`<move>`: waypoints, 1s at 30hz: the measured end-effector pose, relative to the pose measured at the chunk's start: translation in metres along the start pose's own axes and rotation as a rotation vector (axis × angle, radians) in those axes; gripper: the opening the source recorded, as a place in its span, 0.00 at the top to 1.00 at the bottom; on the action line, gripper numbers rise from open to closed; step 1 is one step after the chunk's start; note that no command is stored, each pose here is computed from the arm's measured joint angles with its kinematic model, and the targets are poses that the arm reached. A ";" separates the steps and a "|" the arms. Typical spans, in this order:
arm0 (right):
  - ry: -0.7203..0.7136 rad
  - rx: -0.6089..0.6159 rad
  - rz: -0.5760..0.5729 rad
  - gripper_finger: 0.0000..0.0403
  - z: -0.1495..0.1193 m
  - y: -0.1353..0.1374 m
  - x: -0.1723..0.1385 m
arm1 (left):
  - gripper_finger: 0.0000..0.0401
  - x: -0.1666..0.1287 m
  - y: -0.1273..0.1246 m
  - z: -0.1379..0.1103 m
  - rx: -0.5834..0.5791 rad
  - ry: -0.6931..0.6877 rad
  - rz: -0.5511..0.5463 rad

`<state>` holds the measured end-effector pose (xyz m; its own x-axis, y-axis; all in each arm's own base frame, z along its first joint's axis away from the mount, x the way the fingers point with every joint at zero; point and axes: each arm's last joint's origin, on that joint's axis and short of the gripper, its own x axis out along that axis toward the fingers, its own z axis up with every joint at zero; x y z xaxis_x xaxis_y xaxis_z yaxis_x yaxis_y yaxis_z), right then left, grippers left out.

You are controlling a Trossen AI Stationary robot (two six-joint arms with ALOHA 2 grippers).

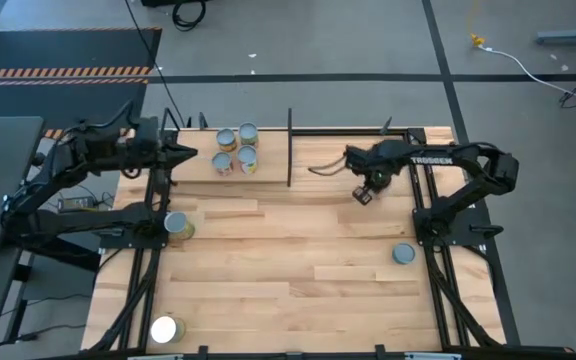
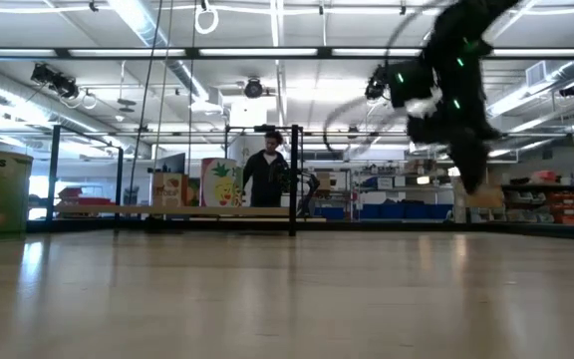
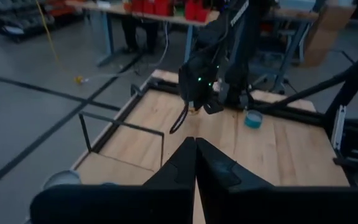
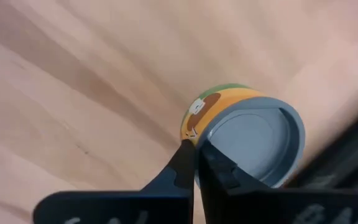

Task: Pick and place cans onto a shelf
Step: Put the canned mushrooms on the shelf

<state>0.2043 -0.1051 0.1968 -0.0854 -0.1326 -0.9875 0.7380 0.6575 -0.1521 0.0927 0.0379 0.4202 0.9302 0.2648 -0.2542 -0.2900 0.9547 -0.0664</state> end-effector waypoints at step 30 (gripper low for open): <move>-0.720 -0.617 0.140 0.99 0.199 0.130 -0.149 | 0.97 0.004 -0.015 0.015 -0.116 -0.126 -0.235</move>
<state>0.4462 -0.1478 0.3328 0.5604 -0.3117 -0.7673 0.2098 0.9497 -0.2326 0.1045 0.0263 0.4351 0.9934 0.0597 -0.0979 -0.0802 0.9720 -0.2209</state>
